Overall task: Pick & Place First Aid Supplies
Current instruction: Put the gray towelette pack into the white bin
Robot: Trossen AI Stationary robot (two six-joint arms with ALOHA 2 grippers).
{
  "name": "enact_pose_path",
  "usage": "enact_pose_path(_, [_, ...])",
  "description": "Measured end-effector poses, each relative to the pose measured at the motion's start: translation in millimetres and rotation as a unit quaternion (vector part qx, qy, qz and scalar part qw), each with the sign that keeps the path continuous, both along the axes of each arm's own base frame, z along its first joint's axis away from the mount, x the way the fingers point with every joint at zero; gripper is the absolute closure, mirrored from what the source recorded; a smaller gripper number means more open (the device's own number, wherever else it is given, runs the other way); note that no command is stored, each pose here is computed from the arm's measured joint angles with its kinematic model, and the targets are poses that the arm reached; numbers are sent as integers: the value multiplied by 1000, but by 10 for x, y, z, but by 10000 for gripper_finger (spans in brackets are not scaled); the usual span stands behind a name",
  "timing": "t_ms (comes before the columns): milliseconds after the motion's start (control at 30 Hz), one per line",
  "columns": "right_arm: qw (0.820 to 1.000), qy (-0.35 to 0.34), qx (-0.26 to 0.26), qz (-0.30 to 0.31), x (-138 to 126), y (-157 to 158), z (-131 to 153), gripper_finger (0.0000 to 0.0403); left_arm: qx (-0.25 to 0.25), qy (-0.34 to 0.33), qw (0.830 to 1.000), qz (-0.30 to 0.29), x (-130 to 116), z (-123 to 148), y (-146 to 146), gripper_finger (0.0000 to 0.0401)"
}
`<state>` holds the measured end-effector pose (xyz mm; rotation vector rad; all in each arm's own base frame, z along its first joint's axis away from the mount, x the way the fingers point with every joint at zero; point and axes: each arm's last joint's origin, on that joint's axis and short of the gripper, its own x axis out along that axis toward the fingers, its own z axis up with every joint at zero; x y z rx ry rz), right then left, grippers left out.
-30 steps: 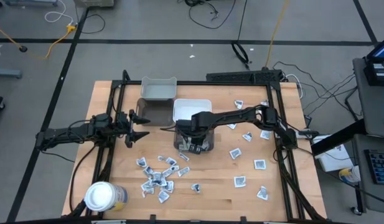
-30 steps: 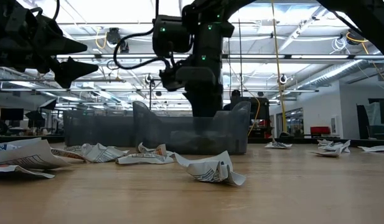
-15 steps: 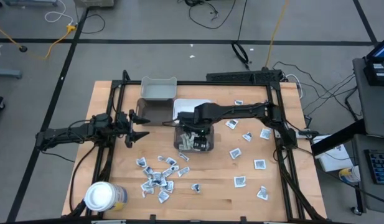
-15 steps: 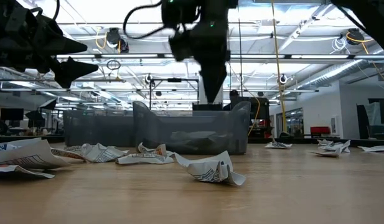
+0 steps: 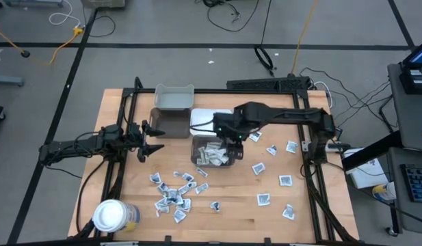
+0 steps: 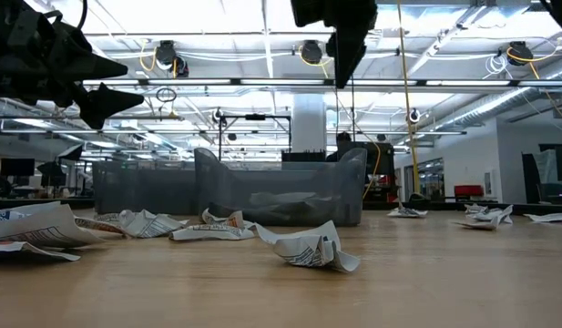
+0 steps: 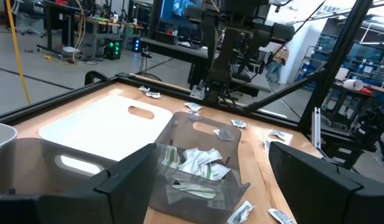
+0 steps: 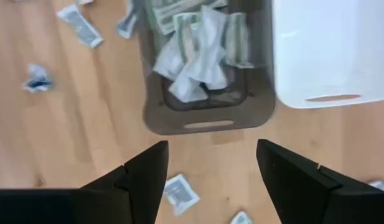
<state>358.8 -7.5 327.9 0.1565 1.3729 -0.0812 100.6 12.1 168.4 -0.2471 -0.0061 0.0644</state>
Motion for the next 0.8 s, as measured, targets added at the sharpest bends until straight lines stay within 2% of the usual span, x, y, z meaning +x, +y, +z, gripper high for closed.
enact_pose_path(367, [998,14,24,-48,-380,686,-153,165,0,0,1000,0,0,1,0,91])
enact_pose_path(633, [997,36,34,-51,-920,1154,-281,165,0,0,1000,0,0,1,0,91])
enact_pose_path(800, [997,46,35,-43,-1180,1325,-341,165,0,0,1000,0,0,1,0,91])
